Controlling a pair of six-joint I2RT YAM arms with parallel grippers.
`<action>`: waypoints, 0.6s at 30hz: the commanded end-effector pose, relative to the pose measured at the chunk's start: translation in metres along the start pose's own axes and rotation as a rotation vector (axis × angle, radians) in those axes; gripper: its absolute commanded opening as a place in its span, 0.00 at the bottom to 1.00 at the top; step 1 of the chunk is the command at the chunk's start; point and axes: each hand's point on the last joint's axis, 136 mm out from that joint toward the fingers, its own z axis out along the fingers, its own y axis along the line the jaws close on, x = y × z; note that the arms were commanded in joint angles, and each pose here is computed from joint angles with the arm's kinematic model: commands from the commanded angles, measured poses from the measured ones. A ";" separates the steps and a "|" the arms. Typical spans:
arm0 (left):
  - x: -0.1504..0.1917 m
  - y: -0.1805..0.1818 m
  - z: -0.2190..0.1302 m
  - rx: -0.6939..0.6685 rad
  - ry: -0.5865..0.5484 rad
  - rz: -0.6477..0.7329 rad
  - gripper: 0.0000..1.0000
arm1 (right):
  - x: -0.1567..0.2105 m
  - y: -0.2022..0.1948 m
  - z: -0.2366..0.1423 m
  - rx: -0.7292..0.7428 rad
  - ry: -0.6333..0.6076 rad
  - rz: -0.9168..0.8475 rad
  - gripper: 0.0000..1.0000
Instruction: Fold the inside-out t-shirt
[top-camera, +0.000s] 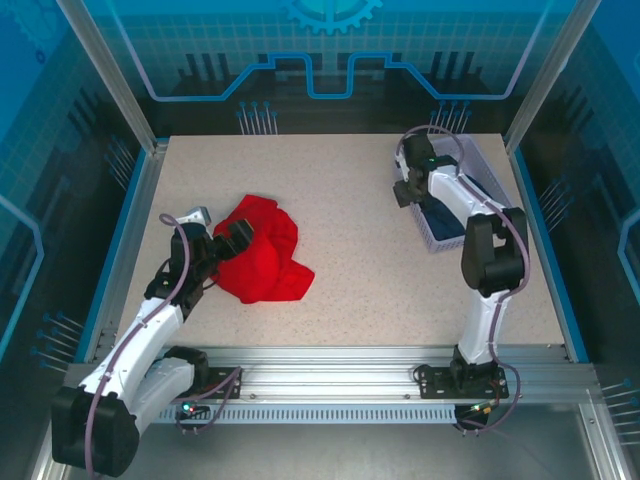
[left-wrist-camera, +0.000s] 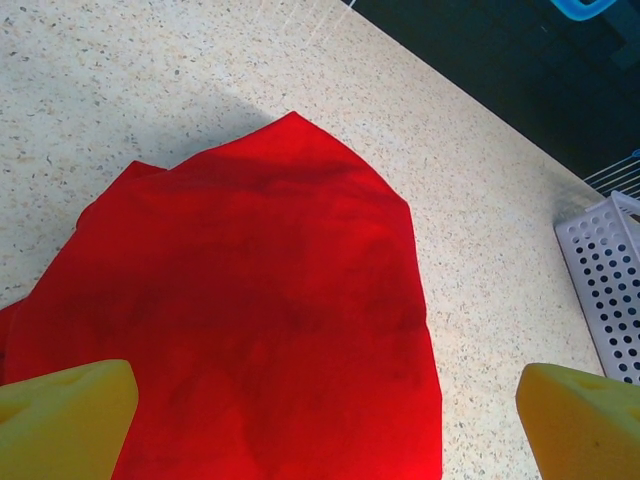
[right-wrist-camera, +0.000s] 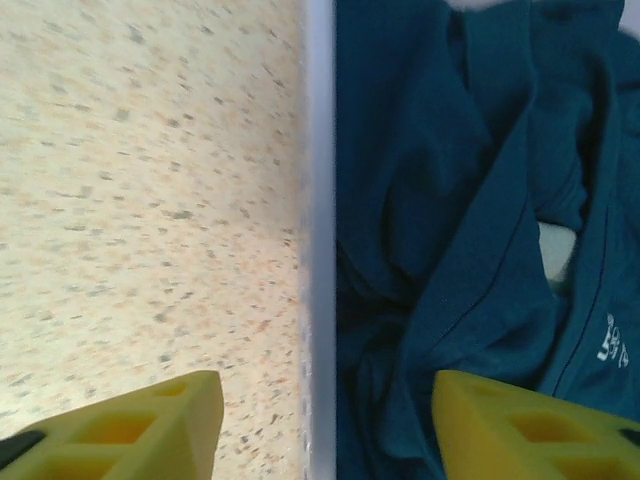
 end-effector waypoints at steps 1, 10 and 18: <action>0.001 -0.008 0.001 0.038 0.005 0.023 0.99 | 0.009 -0.025 0.021 0.114 0.080 -0.049 0.51; 0.009 0.000 0.004 0.005 0.036 0.052 0.99 | -0.026 -0.125 0.049 0.291 0.075 -0.023 0.24; 0.041 0.027 0.012 -0.116 0.185 0.082 0.99 | -0.055 -0.165 0.056 0.413 0.090 -0.032 0.36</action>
